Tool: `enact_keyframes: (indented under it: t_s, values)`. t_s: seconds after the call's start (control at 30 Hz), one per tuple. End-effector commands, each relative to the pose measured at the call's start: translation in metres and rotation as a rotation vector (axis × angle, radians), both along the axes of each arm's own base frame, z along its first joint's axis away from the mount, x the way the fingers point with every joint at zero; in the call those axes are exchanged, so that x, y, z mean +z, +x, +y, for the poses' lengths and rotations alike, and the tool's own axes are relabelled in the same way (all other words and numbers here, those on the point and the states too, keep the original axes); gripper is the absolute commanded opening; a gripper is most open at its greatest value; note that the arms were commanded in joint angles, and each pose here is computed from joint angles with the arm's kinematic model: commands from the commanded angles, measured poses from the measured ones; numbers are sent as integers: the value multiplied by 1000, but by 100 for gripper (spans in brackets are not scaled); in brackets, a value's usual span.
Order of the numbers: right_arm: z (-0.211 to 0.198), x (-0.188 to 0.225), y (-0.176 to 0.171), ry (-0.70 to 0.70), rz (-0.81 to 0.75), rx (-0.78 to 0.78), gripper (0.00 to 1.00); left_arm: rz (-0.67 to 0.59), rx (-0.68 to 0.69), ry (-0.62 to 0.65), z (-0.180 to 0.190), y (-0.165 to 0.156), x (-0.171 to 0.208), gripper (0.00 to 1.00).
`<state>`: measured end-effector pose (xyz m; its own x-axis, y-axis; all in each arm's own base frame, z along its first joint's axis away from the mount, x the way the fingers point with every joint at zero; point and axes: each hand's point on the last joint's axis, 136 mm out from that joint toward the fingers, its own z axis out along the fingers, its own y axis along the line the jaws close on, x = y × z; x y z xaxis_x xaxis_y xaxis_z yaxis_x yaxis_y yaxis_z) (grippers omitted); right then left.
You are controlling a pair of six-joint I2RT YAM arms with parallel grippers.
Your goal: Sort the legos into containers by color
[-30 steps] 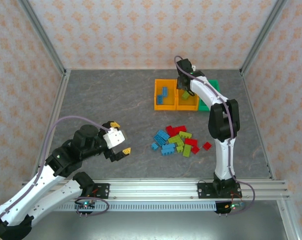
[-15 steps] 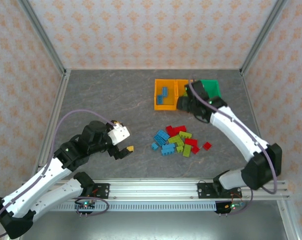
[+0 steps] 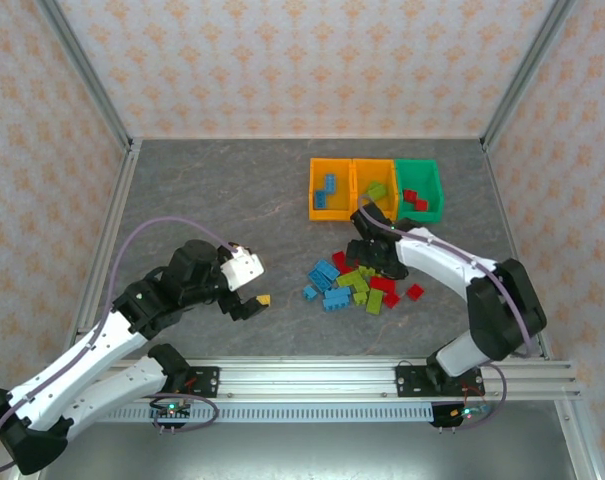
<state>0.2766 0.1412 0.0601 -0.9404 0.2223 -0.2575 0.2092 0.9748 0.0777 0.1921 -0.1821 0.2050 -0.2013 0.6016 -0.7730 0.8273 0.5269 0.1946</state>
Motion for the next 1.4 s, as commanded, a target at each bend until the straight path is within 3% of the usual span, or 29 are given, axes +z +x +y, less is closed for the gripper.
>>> enact_keyframes:
  t_s: [0.0, 0.17, 0.37, 0.5, 0.67, 0.83, 1.13, 1.2, 1.27, 1.37]
  values:
    - [-6, -17, 6, -32, 16, -41, 94, -26, 14, -20, 3, 2, 10, 100]
    - [-15, -32, 6, -65, 28, -67, 82, -28, 16, -18, 3, 2, 9, 100]
    - [-18, -28, 3, -53, 14, -95, 59, -26, 18, -15, 3, 3, 9, 100]
    - [-21, 5, 9, -29, -81, -117, 53, -26, 20, -13, 3, 4, 8, 100]
    - [-30, 87, 44, -7, -372, -149, 50, -33, 21, -8, 3, 5, 9, 100]
    - [-42, 130, 109, -36, -502, -178, 48, -29, 27, -3, 4, 6, 8, 100]
    - [-44, 92, 227, -95, -417, -160, 48, -51, 94, 44, 17, 12, 5, 100]
    - [-44, 86, 244, -99, -397, -160, 57, -55, 97, 43, 18, 12, 5, 100]
    - [-44, 82, 253, -96, -368, -160, 72, -57, 98, 42, 18, 12, 5, 100]
    - [-43, 98, 250, -82, -377, -154, 78, -55, 99, 43, 18, 12, 4, 100]
